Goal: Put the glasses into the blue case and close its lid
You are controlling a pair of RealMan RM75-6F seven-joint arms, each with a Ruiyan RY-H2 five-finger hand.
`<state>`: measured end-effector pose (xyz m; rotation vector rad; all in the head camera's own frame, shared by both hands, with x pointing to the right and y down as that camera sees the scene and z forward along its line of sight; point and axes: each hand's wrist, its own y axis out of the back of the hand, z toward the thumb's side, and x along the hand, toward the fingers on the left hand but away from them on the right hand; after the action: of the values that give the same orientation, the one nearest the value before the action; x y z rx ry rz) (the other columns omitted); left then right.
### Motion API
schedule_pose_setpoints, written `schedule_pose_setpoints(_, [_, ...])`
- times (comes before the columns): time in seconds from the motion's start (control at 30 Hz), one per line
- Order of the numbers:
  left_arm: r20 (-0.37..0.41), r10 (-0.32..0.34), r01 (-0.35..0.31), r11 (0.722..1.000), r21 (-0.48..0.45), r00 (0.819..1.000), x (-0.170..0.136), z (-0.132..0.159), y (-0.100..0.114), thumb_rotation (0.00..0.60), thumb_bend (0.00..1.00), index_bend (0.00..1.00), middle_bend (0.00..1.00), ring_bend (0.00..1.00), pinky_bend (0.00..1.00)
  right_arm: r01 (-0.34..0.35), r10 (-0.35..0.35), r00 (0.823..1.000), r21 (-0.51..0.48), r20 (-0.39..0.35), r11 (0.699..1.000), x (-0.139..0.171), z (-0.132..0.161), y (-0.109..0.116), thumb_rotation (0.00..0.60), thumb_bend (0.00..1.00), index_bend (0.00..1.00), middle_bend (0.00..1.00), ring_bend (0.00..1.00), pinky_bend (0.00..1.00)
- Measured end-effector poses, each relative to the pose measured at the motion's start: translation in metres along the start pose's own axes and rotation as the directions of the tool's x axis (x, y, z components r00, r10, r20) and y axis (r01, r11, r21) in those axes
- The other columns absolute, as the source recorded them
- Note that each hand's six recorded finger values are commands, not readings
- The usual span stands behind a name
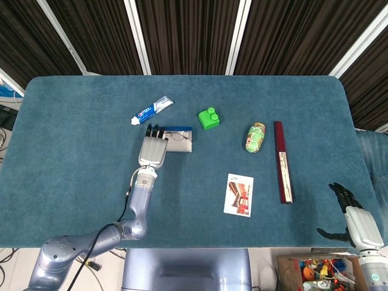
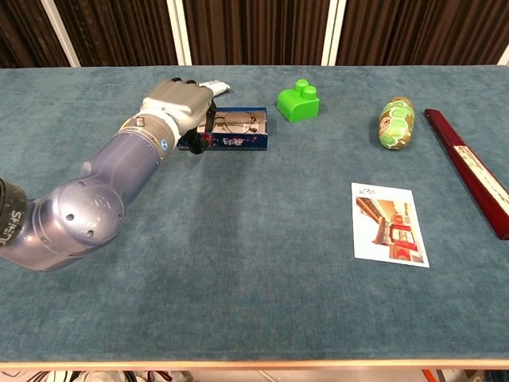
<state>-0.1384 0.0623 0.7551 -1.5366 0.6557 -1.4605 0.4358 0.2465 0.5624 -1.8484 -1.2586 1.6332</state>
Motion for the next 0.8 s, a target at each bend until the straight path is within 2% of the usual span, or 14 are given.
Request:
schedule_pose_setpoints(0.4, [-0.011,0.008,-0.008,1.0,0.001,1.0,-0.0002,-0.0017,0.0011,0.6,0.38,0.56,0.17,0.03,0.05,-0.004,0.004,1.0,0.0,0.003,1.0,-0.0001,-0.0003,-0.0001,0.6,0.13,0.02,0.0,0.03,0.18])
schedule_pose_setpoints(0.63, [-0.015,0.004,-0.004,1.0,0.005,1.0,-0.001,-0.004,-0.0006,0.6,0.46,0.56,0.17,0.03,0.05,-0.005,0.005,1.0,-0.002,0.003,1.0,0.0,-0.0003,-0.0001,0.6,0.13,0.02,0.0,0.03,0.18])
schedule_pose_setpoints(0.8, [-0.008,0.0,0.0,1.0,-0.005,1.0,-0.0045,-0.005,-0.001,0.6,0.46,0.56,0.17,0.03,0.05,-0.008,0.008,1.0,-0.006,0.004,1.0,0.0002,-0.0003,-0.0002,0.6,0.13,0.02,0.0,0.03,0.18])
